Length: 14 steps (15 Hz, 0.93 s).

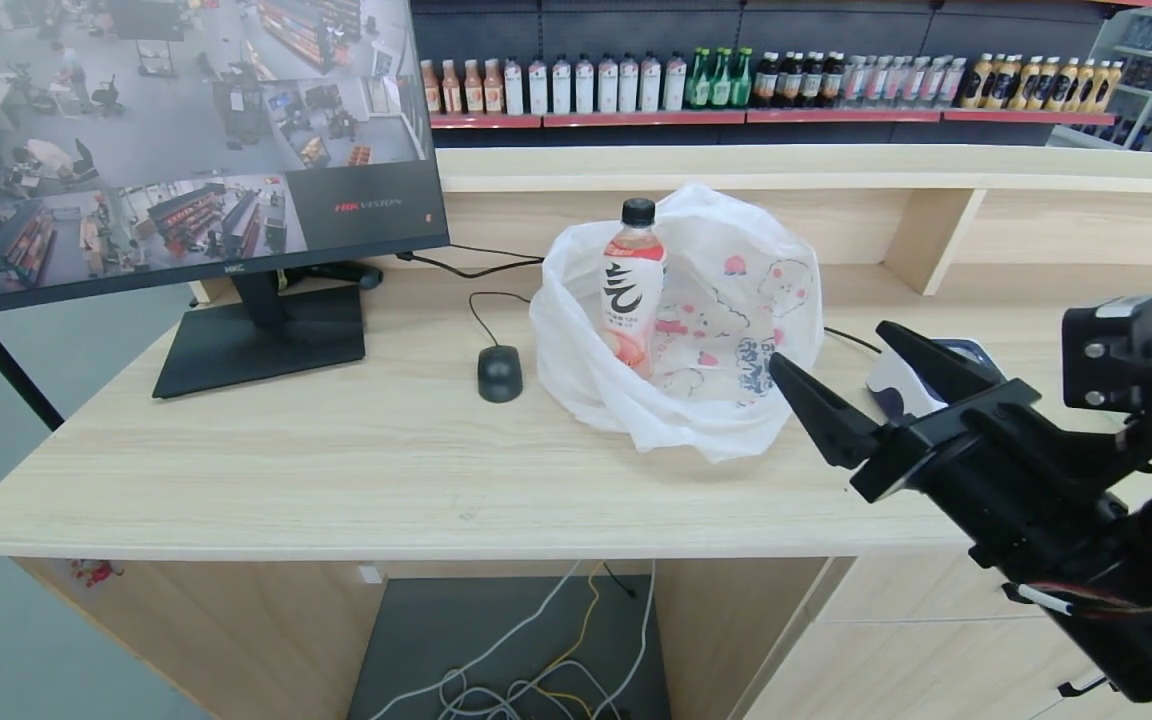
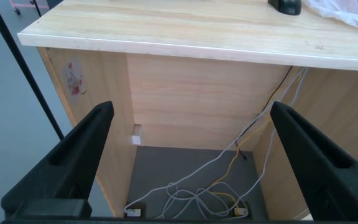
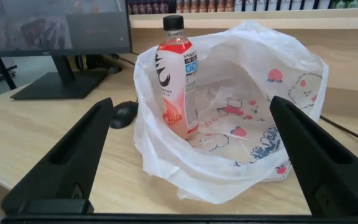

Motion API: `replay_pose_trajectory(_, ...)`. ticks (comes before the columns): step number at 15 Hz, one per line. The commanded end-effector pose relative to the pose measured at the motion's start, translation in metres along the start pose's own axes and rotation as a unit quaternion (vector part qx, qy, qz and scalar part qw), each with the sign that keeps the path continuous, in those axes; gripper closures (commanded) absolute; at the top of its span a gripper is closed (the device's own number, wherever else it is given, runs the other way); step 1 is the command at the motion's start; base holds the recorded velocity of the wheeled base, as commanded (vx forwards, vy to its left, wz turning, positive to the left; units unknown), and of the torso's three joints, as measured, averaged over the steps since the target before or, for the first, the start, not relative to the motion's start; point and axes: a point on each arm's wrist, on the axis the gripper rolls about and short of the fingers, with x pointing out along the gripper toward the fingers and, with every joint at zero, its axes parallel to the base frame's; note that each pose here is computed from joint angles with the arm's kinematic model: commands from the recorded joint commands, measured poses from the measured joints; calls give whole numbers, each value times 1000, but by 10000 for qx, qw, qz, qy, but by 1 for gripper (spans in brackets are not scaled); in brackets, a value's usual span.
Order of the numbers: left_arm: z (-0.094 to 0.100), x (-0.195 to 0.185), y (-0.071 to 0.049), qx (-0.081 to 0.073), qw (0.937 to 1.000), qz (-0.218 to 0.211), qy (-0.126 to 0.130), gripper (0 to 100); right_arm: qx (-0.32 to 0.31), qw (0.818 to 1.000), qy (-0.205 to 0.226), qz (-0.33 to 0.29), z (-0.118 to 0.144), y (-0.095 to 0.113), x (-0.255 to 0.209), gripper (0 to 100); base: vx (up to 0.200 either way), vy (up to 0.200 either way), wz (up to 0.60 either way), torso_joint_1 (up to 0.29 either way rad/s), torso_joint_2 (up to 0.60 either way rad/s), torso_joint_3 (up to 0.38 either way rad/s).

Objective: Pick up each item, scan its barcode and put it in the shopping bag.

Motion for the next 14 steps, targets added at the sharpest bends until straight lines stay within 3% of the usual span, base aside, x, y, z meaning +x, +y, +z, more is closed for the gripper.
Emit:
replay_pose_trajectory(1, 0, 0, 0, -23, 10000, -1, -2, 0, 16, 10000, -96, -2, 7, -2, -9, 0, 0, 0, 0, 0, 0, 0)
replay_pose_trajectory(4, 0, 0, 0, -8, 10000, 6, -2, 0, 21, 9999, -126, -4, 9, -2, -9, 0, -200, 0, 0, 6, 2, 1)
replay_pose_trajectory(9, 0, 0, 0, -39, 10000, 6, -2, 0, 19, 9999, -111, -3, 6, -1, -4, 0, 0, 0, 0, 0, 0, 0)
replay_pose_trajectory(14, 0, 0, 0, -39, 10000, 6, -2, 0, 8, 10000, -58, -7, 4, -1, -3, 0, 0, -200, 0, 11, 6, 8)
